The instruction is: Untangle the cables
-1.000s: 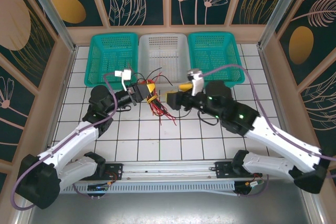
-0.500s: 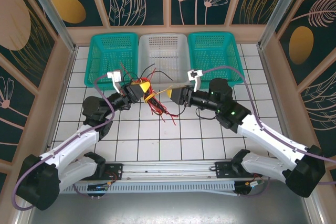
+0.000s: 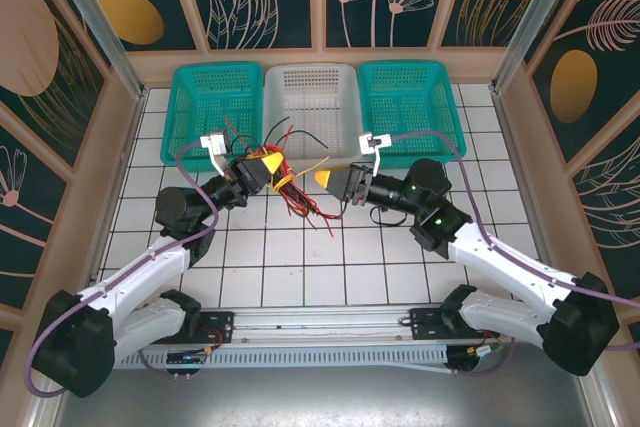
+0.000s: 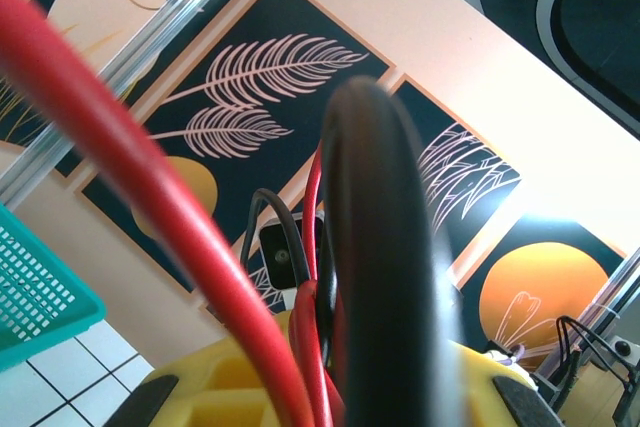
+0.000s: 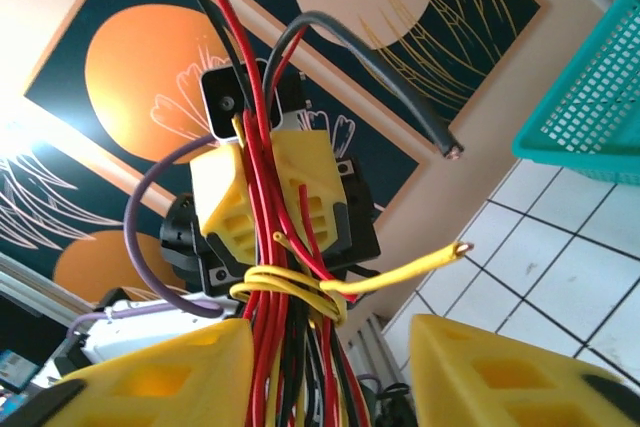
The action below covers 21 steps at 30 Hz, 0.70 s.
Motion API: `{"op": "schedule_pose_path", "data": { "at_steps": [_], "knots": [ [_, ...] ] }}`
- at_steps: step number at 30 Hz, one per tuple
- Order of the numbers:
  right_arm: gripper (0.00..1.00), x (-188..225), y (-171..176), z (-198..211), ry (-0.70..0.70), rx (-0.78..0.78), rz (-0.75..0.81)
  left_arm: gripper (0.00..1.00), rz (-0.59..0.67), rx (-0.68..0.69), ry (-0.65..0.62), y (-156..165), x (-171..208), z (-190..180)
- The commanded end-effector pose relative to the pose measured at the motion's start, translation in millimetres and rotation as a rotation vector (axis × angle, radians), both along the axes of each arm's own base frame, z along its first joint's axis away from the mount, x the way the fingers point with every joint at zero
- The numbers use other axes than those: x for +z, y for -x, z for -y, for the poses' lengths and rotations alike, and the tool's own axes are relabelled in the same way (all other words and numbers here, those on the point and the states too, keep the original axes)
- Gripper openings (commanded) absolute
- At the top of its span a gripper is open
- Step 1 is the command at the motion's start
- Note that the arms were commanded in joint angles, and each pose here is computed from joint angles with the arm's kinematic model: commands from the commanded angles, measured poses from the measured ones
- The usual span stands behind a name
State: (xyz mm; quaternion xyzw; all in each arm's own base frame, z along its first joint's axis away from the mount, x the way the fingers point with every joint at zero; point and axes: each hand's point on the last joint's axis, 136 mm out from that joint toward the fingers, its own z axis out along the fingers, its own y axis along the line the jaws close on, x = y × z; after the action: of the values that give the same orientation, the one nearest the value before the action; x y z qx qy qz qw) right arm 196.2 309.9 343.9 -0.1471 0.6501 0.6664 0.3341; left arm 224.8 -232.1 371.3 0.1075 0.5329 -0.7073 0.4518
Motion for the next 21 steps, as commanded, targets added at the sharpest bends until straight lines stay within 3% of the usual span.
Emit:
{"op": "schedule_pose_path", "data": {
  "at_steps": [1, 9, 12, 15, 21],
  "knots": [
    [0.38, 12, -6, 1, -0.058, 0.008, 0.007, 0.0, 0.075, -0.021, 0.045, 11, 18, -3],
    [0.23, 19, -14, -5, -0.064, 0.02, 0.017, 0.0, 0.078, -0.036, 0.043, 11, 20, -1],
    [0.23, 19, -14, -5, -0.065, 0.023, 0.013, 0.0, 0.075, -0.041, 0.039, 9, 19, 1],
    [0.29, 19, -13, -2, -0.076, 0.018, 0.012, 0.0, 0.067, -0.04, 0.04, 8, 17, 1],
    [0.2, 19, -15, 5, -0.088, 0.007, 0.008, 0.0, 0.068, -0.047, 0.048, 7, 19, 2]
  ]
}}
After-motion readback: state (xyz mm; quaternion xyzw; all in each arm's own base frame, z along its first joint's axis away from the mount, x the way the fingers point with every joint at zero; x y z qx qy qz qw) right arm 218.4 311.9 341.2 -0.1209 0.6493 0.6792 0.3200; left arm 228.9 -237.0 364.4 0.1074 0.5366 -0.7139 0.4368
